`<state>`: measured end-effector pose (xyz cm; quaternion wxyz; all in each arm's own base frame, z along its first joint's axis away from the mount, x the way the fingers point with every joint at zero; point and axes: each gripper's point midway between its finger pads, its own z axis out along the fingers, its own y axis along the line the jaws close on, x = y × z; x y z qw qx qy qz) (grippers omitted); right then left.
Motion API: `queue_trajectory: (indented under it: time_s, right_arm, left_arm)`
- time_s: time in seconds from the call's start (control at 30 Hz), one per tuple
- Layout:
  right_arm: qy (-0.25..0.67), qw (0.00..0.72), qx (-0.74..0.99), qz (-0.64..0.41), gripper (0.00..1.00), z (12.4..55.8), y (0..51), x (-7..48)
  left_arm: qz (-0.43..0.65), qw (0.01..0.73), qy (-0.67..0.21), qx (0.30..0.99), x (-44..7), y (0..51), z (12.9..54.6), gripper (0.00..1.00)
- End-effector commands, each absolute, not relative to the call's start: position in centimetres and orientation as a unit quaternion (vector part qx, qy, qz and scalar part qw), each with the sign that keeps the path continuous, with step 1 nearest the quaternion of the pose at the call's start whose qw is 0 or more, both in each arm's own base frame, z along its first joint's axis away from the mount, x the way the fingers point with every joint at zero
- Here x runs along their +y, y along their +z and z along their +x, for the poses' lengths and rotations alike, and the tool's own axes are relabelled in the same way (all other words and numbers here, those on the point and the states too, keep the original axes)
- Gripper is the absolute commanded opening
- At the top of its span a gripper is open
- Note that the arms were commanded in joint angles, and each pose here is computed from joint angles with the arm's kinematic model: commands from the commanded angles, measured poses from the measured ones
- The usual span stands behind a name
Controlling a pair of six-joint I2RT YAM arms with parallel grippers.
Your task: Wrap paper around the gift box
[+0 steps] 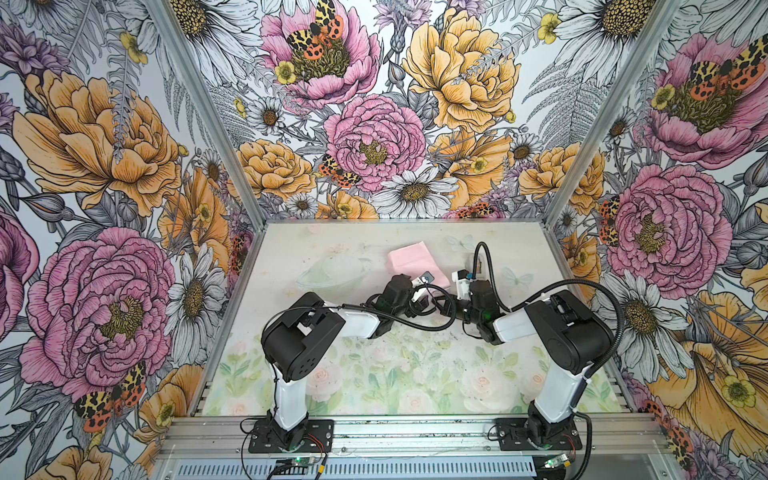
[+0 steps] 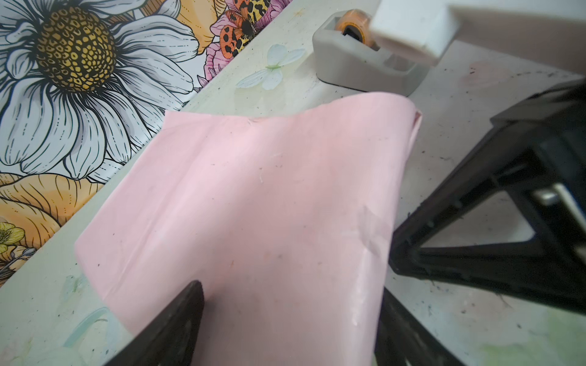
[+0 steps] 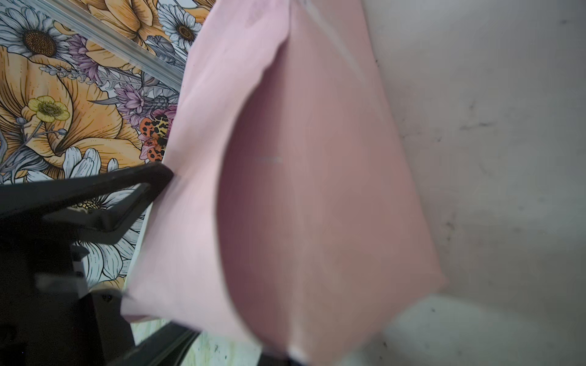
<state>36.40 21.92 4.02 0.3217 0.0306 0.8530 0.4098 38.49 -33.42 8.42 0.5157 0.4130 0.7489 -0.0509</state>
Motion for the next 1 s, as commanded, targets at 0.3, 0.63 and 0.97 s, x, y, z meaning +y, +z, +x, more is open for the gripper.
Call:
queue_trajectory:
  time_s: [0.3, 0.63, 0.97]
  right_arm:
    - [0.418, 0.364, 0.832, 0.015, 0.0, 35.7, 7.6, 22.3]
    - [0.415, 0.376, 0.828, 0.0, 0.0, 36.9, 9.1, 23.1]
    - [0.411, 0.381, 0.828, 0.0, 0.0, 37.9, 9.1, 23.3]
  left_arm:
    - [0.422, 0.445, -0.052, 0.788, -32.1, 4.5, 36.7, 0.8]
    - [0.422, 0.446, -0.051, 0.788, -32.1, 4.6, 36.6, 0.8]
    - [0.424, 0.445, -0.051, 0.787, -32.1, 4.5, 36.6, 0.8]
